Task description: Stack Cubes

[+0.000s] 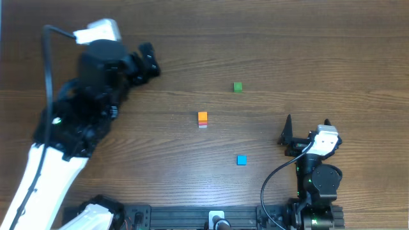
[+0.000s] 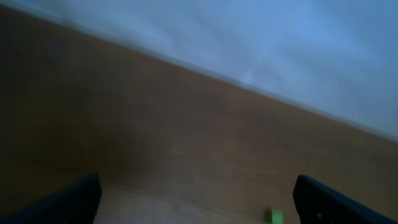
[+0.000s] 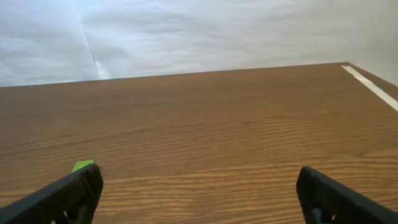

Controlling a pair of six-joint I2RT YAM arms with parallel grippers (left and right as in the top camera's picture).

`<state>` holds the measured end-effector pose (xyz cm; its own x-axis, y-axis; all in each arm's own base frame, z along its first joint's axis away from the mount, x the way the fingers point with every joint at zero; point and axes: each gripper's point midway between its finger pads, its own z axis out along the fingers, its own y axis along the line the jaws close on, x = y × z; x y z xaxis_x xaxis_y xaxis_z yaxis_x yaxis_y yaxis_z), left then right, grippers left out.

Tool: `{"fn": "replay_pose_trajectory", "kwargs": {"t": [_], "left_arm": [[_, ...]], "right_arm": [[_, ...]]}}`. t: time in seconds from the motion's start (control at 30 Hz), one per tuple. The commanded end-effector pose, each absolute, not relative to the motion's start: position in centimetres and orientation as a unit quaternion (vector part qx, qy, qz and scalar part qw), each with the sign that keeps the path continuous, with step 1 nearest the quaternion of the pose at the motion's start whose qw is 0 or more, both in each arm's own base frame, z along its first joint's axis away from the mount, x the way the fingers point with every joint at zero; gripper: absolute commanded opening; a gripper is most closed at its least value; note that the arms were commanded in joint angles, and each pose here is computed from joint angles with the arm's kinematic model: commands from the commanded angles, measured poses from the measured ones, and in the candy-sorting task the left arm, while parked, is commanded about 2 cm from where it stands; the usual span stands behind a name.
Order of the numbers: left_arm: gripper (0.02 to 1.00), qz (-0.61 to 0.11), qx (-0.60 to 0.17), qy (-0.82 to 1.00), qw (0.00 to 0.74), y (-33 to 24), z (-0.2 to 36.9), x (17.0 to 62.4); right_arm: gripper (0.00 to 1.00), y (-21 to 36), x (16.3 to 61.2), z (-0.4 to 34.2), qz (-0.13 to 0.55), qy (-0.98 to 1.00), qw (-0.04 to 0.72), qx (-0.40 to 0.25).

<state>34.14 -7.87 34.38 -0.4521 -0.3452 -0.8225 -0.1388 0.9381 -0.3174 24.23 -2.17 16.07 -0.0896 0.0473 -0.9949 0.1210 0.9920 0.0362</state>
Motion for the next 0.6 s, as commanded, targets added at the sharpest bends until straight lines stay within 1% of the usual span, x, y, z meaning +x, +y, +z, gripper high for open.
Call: {"fn": "replay_pose_trajectory", "kwargs": {"t": [0.03,0.2,0.33,0.47,0.6], "left_arm": [[0.998,-0.081,-0.123,0.818,0.556,-4.4,36.1,32.4],[0.998,-0.107,-0.145,0.776,0.605,-1.6,35.5,29.8],[0.998,-0.124,-0.146,0.759,0.622,-0.7,33.0,27.9],[0.998,-0.122,-0.152,0.751,0.630,0.0,30.1,26.4],[0.998,-0.130,-0.147,0.727,0.658,0.0,28.2,25.4]], "right_arm": [[0.991,-2.5,24.2,15.7,-0.034,0.739,0.670,0.062],[0.991,-2.5,24.2,15.7,-0.034,0.739,0.670,0.062],[0.993,-2.5,24.2,15.7,-0.034,0.739,0.670,0.062],[0.993,-2.5,24.2,15.7,-0.034,0.739,0.670,0.062],[0.991,-2.5,24.2,15.7,-0.034,0.739,0.670,0.062]]}}
